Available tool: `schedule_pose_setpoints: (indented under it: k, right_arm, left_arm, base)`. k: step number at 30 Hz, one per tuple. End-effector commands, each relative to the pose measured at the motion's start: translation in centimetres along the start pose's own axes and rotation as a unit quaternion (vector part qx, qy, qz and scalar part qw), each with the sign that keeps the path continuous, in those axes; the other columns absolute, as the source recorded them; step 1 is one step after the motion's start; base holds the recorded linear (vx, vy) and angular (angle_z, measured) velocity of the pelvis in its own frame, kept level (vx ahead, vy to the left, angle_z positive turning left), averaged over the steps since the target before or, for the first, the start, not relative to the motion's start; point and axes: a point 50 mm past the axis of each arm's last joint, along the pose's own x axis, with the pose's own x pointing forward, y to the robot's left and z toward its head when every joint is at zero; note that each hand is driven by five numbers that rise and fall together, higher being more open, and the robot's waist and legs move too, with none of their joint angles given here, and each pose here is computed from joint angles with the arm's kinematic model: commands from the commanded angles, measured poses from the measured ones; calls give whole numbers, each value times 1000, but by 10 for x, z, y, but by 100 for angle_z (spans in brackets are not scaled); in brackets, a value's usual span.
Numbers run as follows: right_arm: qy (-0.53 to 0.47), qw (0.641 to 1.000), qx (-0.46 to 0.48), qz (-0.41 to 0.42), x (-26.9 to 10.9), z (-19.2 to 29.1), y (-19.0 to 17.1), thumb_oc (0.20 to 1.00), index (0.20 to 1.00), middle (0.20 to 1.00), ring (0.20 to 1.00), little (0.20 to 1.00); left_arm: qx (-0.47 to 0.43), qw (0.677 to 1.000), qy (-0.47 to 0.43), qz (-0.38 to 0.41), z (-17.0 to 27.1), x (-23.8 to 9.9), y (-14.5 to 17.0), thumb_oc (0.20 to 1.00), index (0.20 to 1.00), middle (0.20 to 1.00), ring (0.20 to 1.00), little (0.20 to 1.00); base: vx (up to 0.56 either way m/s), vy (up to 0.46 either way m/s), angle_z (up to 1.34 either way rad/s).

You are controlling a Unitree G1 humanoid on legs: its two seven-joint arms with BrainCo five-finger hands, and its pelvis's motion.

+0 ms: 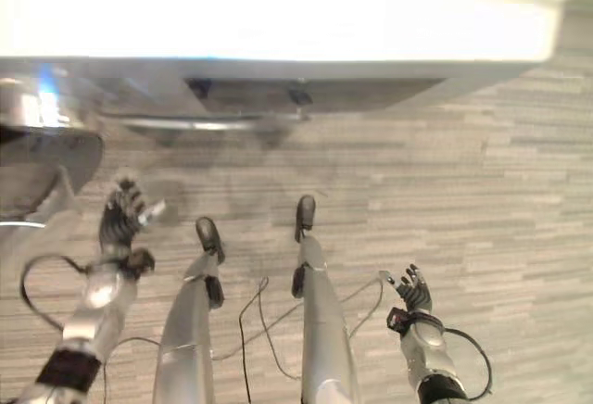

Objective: Grab the laundry basket,head to the washer,open it,put in the laundry and shut it.

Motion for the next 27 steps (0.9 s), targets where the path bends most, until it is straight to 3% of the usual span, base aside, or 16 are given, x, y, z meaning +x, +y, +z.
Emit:
schedule_pose_setpoints:
  k: [1, 3, 9, 15, 21, 27]
  right_arm:
    - [8, 1000, -14, -22, 1, -1, -16, 1000, 1000, 1000, 1000, 1000]
    - [49, 998, -5, -31, 0, -19, -17, 1000, 1000, 1000, 1000, 1000]
    - [106, 993, 0, -49, -8, -44, -25, 1000, 1000, 1000, 1000, 1000]
    - [194, 975, 17, -104, -30, -83, -51, 1000, 1000, 1000, 1000, 1000]
    - [249, 957, 68, -131, -50, -111, -53, 1000, 1000, 1000, 1000, 1000]
    - [291, 940, 106, -146, -68, -134, -51, 1000, 1000, 1000, 1000, 1000]
  left_arm:
    - [51, 994, -89, -49, 38, 25, -11, 1000, 1000, 1000, 1000, 1000]
    - [96, 994, 1, -56, -11, 0, 1, 1000, 1000, 1000, 1000, 1000]
    - [126, 986, 104, -44, -57, -33, 24, 1000, 1000, 1000, 1000, 1000]
    - [129, 968, 215, 21, -103, -67, 48, 1000, 1000, 1000, 1000, 1000]
    - [83, 956, 269, 78, -125, -83, 53, 1000, 1000, 1000, 1000, 1000]
    - [23, 955, 267, 124, -126, -84, 57, 1000, 1000, 1000, 1000, 1000]
  base:
    - [38, -38, 18]
    - [67, -51, 5]
    - [54, -31, 15]
    - [47, -18, 19]
    - [66, -12, 1]
    - [77, -18, -7]
